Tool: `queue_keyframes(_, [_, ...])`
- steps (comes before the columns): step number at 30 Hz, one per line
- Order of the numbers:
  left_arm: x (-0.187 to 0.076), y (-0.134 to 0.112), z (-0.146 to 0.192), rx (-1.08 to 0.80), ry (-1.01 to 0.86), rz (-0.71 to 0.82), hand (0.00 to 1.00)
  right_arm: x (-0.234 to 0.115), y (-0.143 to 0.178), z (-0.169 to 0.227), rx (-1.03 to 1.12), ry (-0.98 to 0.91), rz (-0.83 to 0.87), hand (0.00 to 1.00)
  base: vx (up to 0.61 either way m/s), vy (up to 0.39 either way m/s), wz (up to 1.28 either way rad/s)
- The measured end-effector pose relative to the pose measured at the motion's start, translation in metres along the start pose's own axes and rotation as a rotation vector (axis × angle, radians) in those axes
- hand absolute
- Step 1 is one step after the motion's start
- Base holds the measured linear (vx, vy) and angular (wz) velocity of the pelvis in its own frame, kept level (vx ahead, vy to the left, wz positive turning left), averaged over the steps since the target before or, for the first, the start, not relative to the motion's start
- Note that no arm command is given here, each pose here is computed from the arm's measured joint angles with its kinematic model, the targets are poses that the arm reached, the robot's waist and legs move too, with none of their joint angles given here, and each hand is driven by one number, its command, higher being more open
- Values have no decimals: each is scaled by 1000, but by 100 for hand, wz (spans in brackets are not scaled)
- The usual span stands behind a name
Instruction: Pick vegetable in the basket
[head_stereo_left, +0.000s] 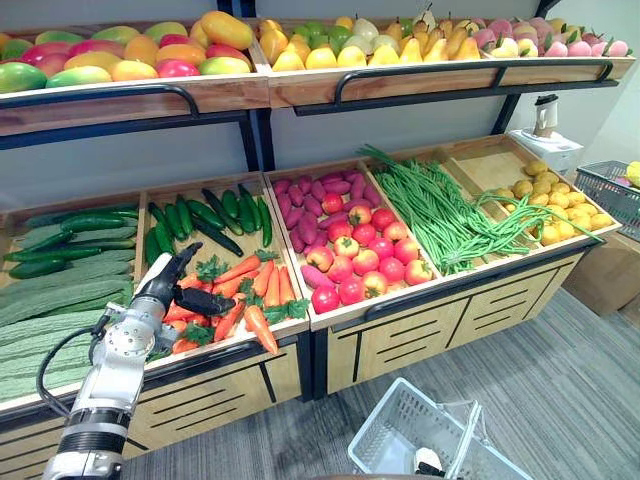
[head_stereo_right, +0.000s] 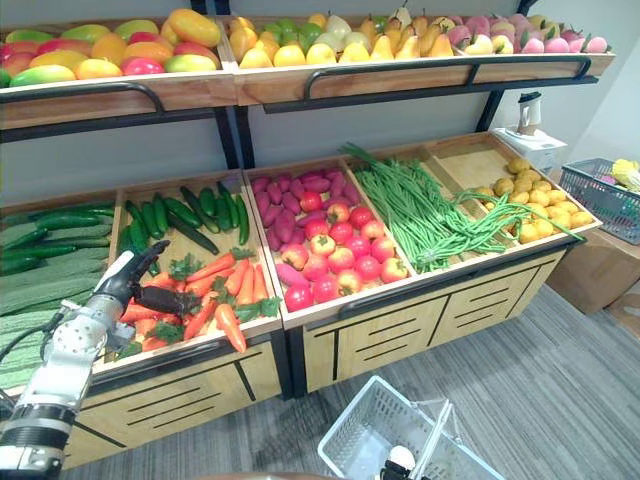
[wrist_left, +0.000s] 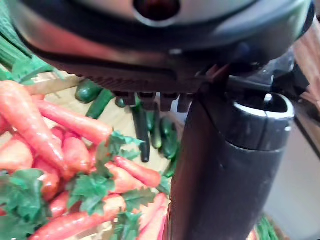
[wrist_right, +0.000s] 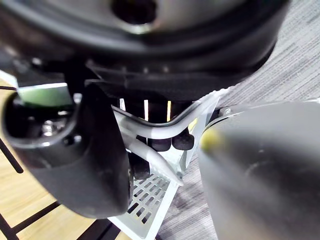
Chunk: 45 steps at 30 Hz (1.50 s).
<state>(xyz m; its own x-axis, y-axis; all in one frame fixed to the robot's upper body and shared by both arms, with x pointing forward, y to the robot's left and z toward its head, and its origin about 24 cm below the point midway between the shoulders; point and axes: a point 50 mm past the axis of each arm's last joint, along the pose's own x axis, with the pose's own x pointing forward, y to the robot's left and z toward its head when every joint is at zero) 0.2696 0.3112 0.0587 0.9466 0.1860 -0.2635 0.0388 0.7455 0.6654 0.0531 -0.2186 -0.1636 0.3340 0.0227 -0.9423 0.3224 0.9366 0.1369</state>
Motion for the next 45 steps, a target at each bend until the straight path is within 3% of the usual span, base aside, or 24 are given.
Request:
queue_keyframes(7, [10,12,-24,59,172,2,100,0,2,4,-42,-11,17,0,-85,-70,-5])
queue_keyframes(14, [17,49,-22,145,220,121,100,-1,4,8,-56,-27,39,0,-47,-61,-3])
queue_keyframes(18, [21,71,-17,79,228,209,100,-1,8,16,-70,-57,55,0,6,-34,-12])
queue_keyframes(27, [27,76,-14,50,240,218,100,-1,15,41,-68,-151,87,0,-19,-36,-10])
queue_keyframes(45, [40,114,37,95,112,397,100,-7,37,97,-64,-359,183,0,-47,-21,-8])
